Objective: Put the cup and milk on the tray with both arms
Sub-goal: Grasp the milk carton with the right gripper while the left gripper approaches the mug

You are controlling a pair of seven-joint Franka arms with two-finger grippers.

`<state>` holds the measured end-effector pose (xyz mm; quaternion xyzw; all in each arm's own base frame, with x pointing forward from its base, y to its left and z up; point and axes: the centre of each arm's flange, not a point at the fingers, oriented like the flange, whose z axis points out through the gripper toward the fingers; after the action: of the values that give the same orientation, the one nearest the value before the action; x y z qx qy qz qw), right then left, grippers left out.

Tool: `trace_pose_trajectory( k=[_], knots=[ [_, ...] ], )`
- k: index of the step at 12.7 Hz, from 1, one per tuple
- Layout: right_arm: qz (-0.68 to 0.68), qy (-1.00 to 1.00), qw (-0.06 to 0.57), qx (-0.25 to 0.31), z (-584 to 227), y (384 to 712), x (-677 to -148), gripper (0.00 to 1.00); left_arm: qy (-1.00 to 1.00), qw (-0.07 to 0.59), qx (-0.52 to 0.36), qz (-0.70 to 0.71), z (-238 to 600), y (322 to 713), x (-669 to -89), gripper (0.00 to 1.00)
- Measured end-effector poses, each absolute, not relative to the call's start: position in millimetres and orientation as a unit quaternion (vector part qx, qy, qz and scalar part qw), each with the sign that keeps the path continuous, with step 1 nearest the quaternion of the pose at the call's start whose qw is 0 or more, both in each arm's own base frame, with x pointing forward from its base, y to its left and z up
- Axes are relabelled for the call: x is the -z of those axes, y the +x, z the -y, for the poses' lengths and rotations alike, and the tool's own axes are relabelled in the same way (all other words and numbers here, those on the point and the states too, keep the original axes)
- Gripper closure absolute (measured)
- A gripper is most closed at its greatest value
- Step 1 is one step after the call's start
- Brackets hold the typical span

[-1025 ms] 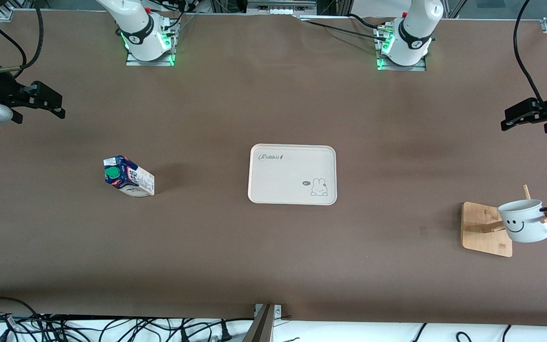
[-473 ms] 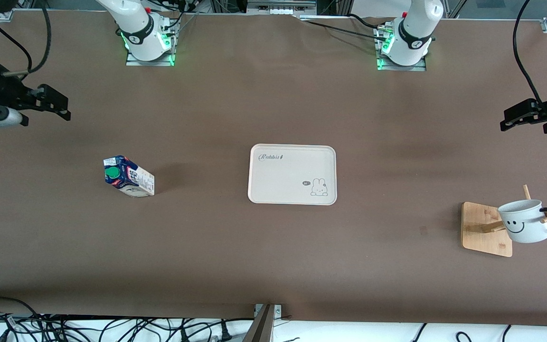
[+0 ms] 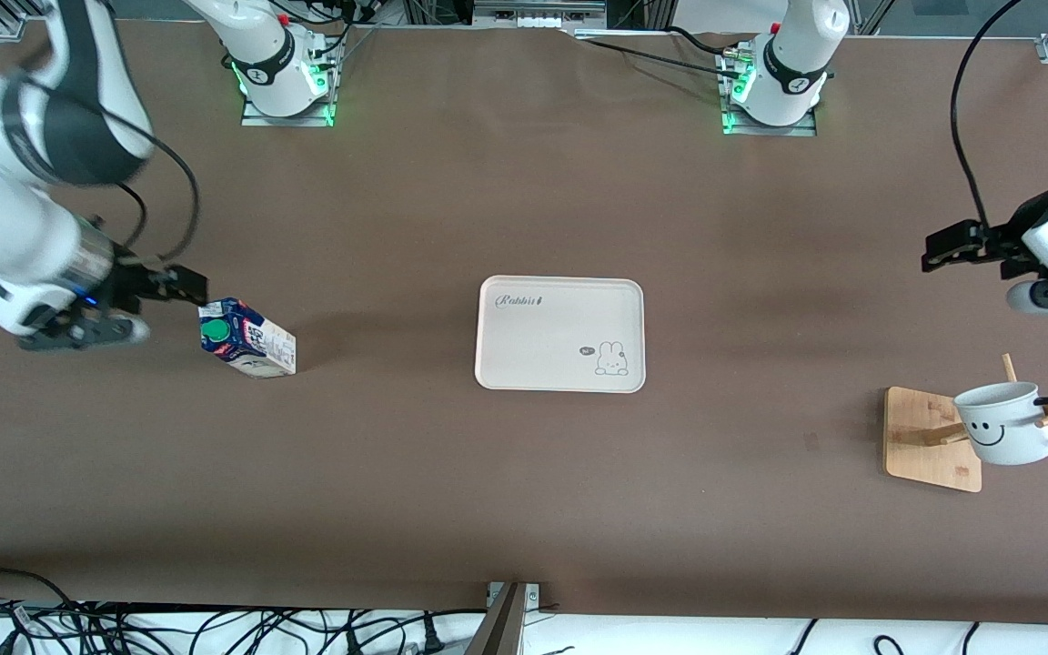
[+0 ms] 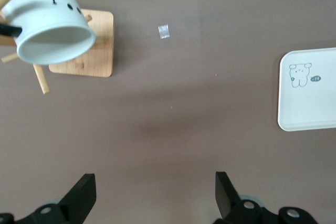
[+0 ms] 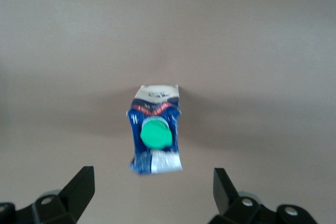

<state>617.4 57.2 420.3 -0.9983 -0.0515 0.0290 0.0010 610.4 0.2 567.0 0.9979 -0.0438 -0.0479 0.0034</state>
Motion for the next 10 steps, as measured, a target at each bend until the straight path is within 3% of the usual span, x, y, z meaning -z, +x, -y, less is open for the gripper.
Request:
trace_pose_trajectory(
  k=[3, 7, 8, 10],
  knots=[
    [0.052, -0.999, 0.002, -0.01, -69, 607, -360, 0.0, 0.999, 0.029, 0.013, 0.041, 8, 632, -549, 0.0],
    [0.053, -0.999, 0.002, -0.01, -70, 601, -343, 0.0, 0.997, 0.039, -0.046, 0.04, 9, 649, -552, 0.0],
    [0.053, -0.999, 0.002, -0.01, -70, 601, -343, 0.07, 0.996, 0.036, -0.073, 0.041, 8, 654, -552, 0.0],
    [0.053, -0.999, 0.002, -0.01, -70, 601, -343, 0.31, 0.99, 0.032, -0.13, 0.039, 8, 664, -544, 0.0]
  ],
)
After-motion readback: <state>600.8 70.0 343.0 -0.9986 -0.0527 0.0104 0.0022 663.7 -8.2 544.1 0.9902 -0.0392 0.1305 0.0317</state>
